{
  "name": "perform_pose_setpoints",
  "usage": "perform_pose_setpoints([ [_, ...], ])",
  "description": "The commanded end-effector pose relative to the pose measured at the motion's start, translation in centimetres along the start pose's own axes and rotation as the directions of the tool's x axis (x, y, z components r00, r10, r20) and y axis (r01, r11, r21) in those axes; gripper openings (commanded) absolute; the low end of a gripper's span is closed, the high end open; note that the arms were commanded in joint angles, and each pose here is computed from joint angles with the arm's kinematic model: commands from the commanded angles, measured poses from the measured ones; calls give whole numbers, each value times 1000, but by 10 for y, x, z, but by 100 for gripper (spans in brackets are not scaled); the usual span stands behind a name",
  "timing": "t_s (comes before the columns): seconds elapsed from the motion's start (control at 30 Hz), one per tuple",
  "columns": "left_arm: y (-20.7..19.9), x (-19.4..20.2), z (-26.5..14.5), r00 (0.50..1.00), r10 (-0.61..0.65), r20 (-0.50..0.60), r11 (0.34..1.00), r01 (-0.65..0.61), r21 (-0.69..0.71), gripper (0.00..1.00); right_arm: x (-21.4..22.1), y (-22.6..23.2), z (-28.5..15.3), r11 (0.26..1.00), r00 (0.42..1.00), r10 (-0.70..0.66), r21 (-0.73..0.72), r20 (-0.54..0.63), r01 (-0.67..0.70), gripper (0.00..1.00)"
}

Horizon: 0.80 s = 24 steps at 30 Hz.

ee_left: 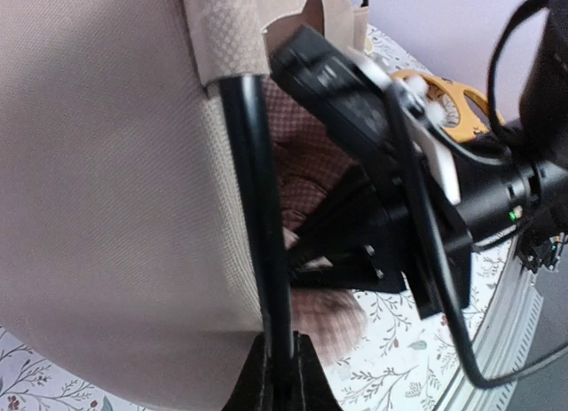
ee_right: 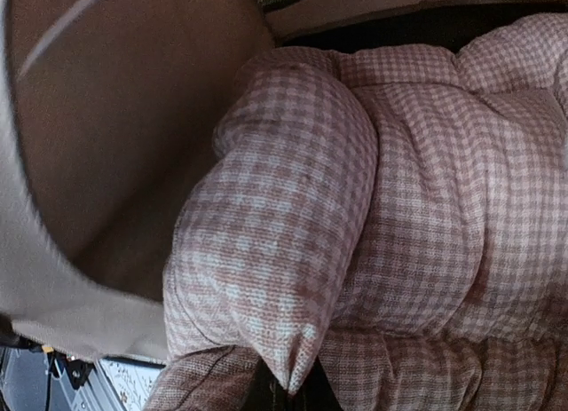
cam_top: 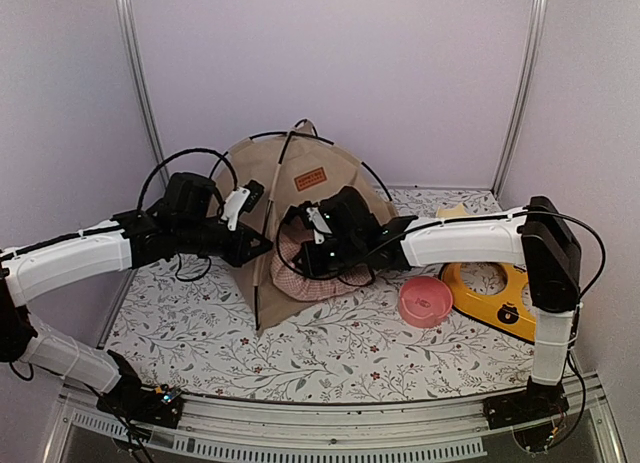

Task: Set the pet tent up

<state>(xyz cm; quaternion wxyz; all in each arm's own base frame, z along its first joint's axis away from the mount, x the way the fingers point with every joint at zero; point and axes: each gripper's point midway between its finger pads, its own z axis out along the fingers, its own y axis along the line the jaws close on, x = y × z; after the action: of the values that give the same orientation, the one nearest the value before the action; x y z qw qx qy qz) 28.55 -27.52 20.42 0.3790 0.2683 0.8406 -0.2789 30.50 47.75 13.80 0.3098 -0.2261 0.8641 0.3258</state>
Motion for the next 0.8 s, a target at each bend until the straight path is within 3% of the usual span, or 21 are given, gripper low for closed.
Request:
perform_pose_setpoints([
  [0.0, -36, 20, 0, 995, 65, -77, 986, -52, 160, 0, -68, -18, -12, 998, 977, 37, 35, 212, -46, 0],
  [0.13, -59, 12, -10, 993, 114, -37, 961, -100, 258, 0, -81, -26, 2, 997, 964, 29, 63, 265, -47, 0],
  [0.27, -62, 5, -18, 991, 136, -2, 957, -130, 259, 0, -74, -20, 23, 1000, 968, 11, 10, 251, -14, 0],
  [0.57, -6, -6, -20, 998, 50, 26, 999, -50, 14, 0, 13, 8, 56, 988, 991, -104, -105, 89, 113, 0],
  [0.63, 2, -5, -19, 999, 29, 25, 1000, -29, -3, 0, 24, 7, 52, 986, 992, -110, -116, 62, 117, 9],
  [0.77, 9, 0, -15, 1000, 10, 9, 1000, -10, -13, 0, 21, 1, 28, 991, 991, -106, -68, 78, 111, 40],
])
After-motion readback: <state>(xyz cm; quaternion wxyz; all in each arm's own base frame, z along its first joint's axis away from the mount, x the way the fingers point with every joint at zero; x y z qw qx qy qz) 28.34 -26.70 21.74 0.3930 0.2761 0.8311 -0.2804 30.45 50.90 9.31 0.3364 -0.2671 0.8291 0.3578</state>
